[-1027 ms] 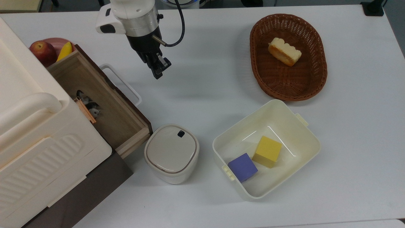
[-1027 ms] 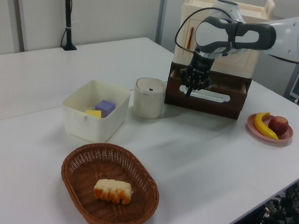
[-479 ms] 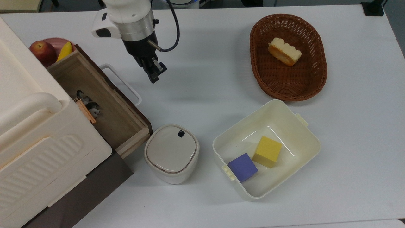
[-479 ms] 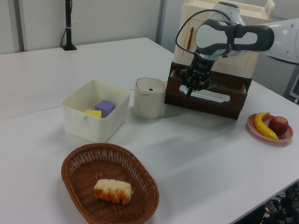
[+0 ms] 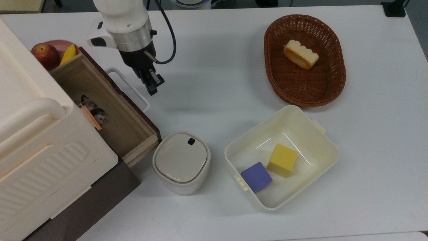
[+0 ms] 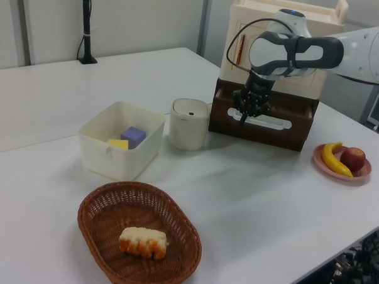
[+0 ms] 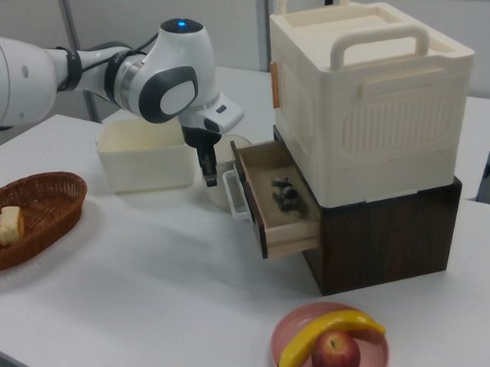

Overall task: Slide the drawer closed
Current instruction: 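Lower the gripper against the drawer front beside the white canister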

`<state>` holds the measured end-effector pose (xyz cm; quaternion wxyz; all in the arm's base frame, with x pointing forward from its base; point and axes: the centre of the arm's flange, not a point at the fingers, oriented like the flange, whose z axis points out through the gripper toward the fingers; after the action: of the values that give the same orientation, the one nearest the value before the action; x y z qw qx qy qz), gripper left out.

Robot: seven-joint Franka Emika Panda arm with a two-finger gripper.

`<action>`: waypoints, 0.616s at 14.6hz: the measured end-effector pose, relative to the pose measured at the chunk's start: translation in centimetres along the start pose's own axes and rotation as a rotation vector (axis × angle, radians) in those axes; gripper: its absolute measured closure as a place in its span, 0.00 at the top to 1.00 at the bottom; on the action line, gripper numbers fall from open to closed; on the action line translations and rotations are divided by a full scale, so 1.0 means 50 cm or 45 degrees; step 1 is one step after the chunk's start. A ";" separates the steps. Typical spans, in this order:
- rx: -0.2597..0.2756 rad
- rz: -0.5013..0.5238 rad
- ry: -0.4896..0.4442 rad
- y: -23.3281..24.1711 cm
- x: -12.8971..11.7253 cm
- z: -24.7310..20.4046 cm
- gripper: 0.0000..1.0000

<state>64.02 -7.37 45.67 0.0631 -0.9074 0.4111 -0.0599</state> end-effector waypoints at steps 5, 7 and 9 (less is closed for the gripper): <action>-0.005 0.026 0.017 0.020 0.027 0.016 0.01; -0.003 0.030 0.022 0.021 0.031 0.015 0.01; 0.005 0.039 0.040 0.026 0.040 0.015 0.01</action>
<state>64.51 -9.69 44.85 0.0592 -0.8999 0.4258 -0.0740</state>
